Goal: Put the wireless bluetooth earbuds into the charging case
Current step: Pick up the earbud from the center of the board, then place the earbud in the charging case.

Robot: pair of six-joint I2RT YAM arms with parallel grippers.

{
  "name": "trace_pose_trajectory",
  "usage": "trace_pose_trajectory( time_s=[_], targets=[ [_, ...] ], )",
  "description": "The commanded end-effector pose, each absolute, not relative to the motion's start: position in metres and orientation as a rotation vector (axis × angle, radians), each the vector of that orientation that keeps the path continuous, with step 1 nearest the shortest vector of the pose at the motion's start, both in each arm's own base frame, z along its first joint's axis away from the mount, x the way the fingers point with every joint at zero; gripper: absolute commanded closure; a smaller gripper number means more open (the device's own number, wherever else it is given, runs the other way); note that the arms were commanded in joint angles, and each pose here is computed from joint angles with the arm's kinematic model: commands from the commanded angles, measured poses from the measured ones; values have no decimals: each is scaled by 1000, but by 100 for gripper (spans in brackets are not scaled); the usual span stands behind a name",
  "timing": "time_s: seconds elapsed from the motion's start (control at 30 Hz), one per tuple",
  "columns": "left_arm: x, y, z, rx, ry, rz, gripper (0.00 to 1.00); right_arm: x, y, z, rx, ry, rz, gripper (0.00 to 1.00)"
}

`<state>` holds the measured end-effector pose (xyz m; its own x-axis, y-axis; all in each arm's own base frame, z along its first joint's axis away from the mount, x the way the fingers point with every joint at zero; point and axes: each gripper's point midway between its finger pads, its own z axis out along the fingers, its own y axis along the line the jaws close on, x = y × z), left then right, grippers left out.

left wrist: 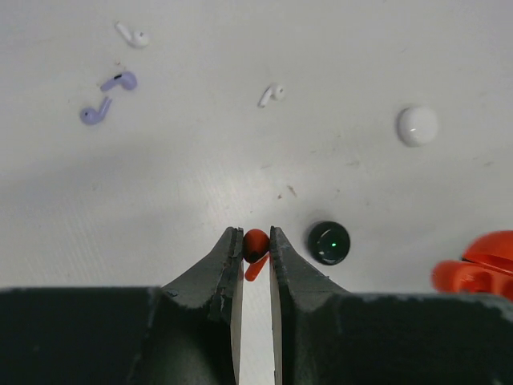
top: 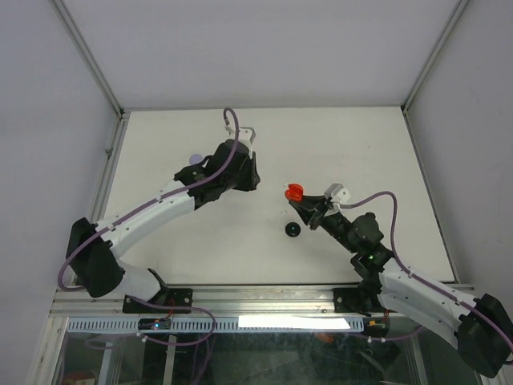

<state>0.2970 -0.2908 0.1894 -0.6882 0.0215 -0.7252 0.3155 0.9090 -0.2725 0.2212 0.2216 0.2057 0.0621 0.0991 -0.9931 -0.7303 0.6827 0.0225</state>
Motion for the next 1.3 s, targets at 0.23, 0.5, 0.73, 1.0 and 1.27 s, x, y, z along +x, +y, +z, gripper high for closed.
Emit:
trace_pose_trajectory(
  time_s=[0.23, 0.5, 0.73, 1.0, 1.27],
  targets=[
    [276, -308, 313, 292, 1847, -900, 94, 217, 242, 281, -564, 1126, 793, 100],
    [252, -320, 338, 336, 1655, -1121, 97, 216, 253, 298, -555, 1078, 862, 100],
    [239, -324, 359, 343, 1522, -1238, 97, 213, 253, 305, -542, 1054, 890, 100],
    [229, -323, 370, 357, 1455, -1296, 98, 216, 254, 300, -527, 1068, 897, 100],
    [225, -334, 362, 374, 1462, -1346, 98, 214, 256, 307, -516, 1043, 931, 100]
  ],
)
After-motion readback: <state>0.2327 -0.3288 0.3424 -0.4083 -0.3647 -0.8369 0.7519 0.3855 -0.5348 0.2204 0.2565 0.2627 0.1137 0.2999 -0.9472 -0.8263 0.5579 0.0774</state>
